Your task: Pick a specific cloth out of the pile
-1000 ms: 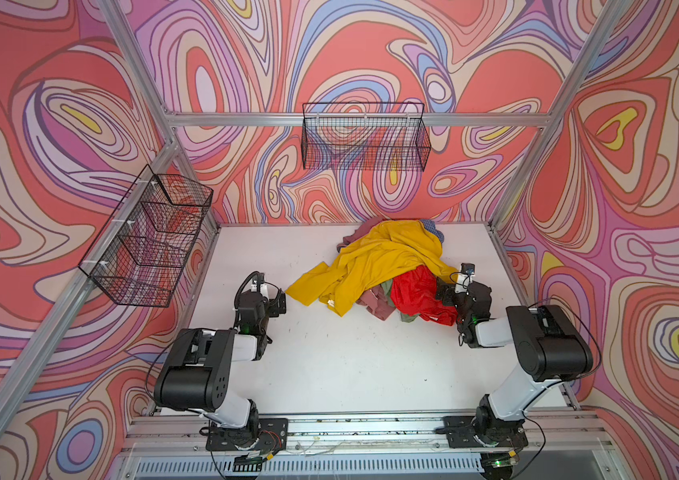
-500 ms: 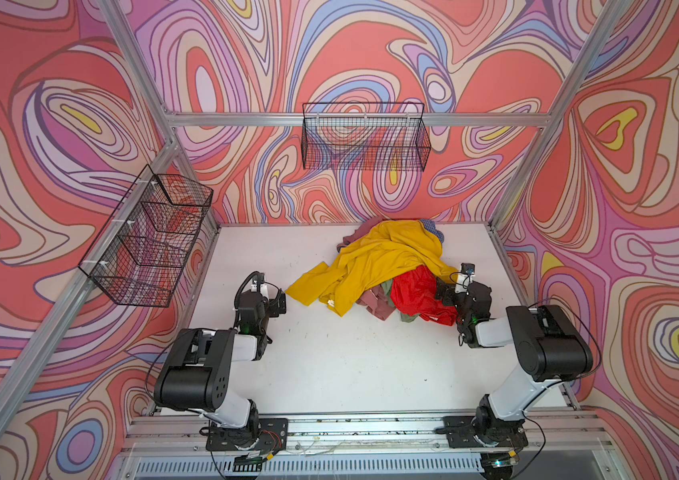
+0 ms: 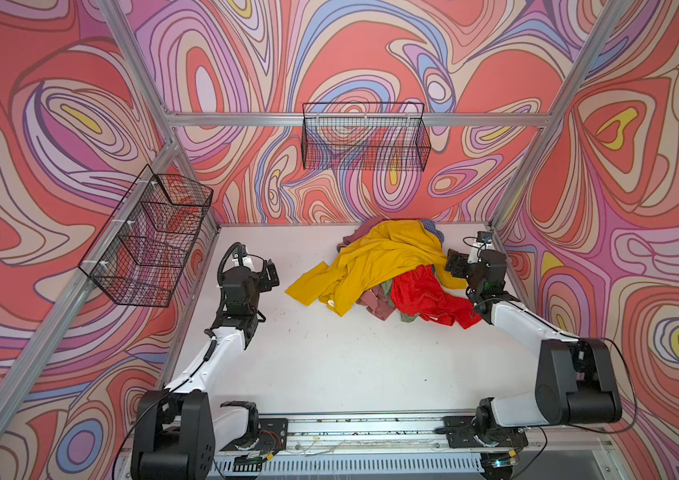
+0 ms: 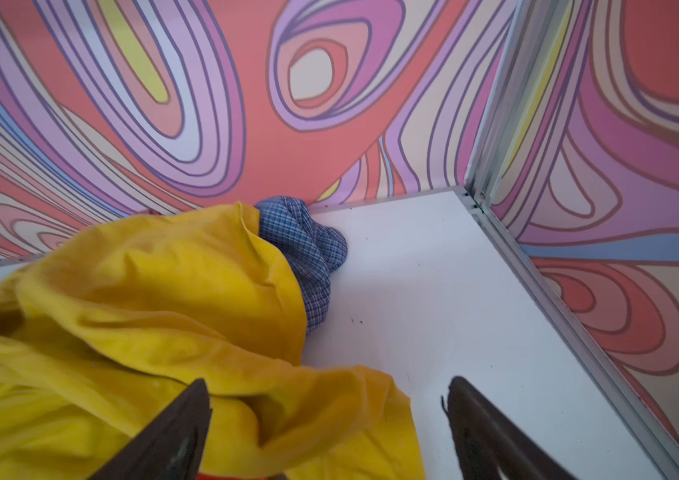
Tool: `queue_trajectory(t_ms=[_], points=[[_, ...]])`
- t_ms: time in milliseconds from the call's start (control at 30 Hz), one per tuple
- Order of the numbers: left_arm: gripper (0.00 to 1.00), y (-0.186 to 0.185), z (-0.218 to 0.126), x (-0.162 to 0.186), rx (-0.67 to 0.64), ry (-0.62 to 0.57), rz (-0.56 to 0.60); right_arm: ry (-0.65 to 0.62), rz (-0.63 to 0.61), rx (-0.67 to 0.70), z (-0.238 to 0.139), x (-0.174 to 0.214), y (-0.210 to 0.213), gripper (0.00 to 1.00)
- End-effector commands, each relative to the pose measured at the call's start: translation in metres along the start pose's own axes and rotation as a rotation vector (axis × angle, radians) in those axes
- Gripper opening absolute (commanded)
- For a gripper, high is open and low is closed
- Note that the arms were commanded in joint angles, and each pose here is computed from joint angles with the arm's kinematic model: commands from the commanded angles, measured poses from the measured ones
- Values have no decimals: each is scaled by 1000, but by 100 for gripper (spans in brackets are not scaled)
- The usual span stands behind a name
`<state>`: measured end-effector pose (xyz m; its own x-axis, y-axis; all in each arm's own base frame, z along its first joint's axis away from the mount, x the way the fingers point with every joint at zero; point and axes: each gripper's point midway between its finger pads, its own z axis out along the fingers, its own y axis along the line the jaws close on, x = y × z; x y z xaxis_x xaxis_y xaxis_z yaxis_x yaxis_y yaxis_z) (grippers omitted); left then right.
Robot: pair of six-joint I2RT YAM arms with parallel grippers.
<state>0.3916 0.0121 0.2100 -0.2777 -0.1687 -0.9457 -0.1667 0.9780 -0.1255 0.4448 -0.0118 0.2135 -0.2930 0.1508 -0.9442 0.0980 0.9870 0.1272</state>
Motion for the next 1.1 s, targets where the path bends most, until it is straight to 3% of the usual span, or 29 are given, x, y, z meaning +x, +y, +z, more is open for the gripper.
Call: queue_trajectory(t_ms=[0, 100, 233, 467, 667, 900, 1067], points=[[100, -7, -5, 35, 28, 184, -65, 110, 79, -127, -20, -1, 23, 84], [100, -16, -9, 40, 44, 210, -74, 118, 141, -248, -34, -19, 48, 75], [100, -35, -17, 49, 71, 231, -63, 113, 161, -294, -53, -27, 77, 69], [100, -57, -22, 62, 97, 249, -60, 181, -70, -284, -84, 8, 147, 67], [100, -54, -25, 63, 85, 246, -94, 245, -393, -196, -104, 62, 196, 66], [100, -48, -30, 71, 57, 284, -95, 304, -532, -216, -110, 107, 237, 66], [100, -43, -32, 77, 26, 303, -119, 372, -704, -189, -107, 142, 257, 62]])
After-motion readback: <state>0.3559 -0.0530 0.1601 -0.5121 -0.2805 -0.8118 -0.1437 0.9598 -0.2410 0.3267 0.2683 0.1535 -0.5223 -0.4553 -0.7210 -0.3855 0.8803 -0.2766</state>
